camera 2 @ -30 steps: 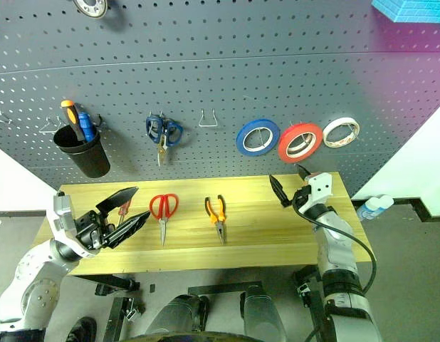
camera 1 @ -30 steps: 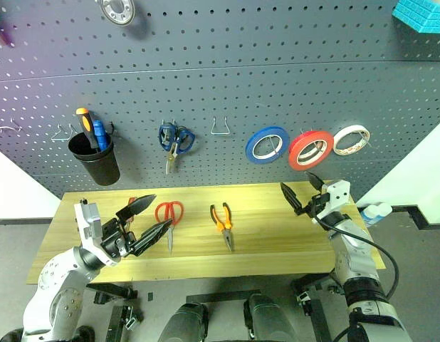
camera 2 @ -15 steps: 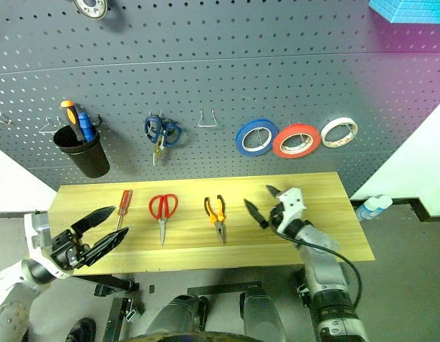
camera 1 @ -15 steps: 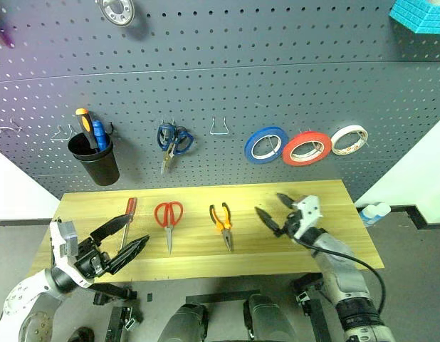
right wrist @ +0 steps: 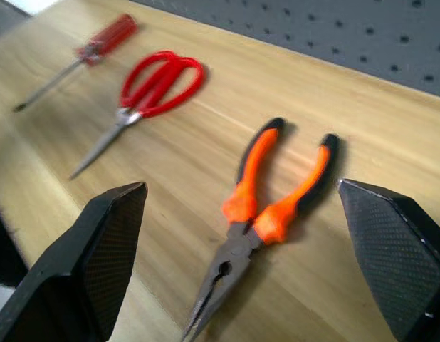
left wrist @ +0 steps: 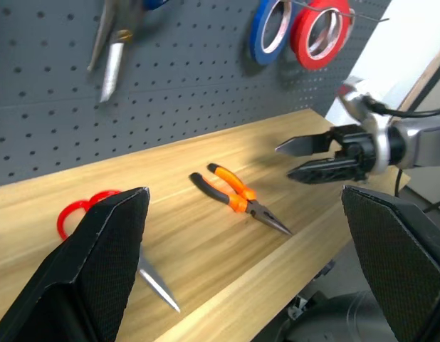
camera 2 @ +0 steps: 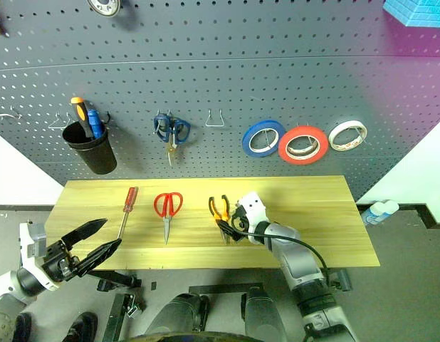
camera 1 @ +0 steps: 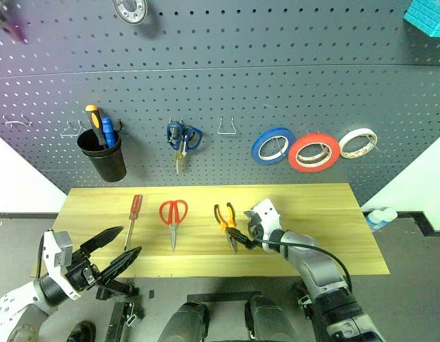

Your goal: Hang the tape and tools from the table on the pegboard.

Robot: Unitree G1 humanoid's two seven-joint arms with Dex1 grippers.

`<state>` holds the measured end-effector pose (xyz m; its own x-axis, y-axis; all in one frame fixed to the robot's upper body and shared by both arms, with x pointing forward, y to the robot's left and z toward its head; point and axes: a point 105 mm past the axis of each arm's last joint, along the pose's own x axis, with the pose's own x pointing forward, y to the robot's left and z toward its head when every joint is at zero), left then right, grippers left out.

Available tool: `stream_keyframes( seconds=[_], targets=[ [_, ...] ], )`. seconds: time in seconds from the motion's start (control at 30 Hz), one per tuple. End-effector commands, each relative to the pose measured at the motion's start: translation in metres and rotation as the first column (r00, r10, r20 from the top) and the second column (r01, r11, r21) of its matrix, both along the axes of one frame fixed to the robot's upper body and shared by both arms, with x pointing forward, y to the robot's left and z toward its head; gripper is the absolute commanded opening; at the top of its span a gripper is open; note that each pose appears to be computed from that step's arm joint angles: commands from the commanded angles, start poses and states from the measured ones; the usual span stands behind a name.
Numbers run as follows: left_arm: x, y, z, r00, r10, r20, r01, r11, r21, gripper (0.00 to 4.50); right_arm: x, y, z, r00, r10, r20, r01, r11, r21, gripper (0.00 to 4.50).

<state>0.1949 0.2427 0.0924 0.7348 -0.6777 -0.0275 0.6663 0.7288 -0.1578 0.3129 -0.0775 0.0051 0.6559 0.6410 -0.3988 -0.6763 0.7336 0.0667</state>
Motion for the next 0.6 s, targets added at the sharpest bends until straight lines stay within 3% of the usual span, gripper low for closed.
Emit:
stream_keyframes(
  seconds=[0.03, 0.6],
  targets=[
    [0.000, -0.004, 0.013, 0.999, -0.009, 0.053, 0.009, 1.000, 0.015, 4.50, 0.003, 0.013, 0.006, 1.000, 0.009, 0.003, -0.009, 1.000, -0.027, 4.49],
    [-0.019, -0.005, 0.028, 0.997, 0.015, 0.078, -0.017, 1.000, 0.018, 4.50, -0.006, 0.016, 0.003, 0.988, -0.119, -0.102, 0.110, 0.990, -0.091, 4.49]
  ],
)
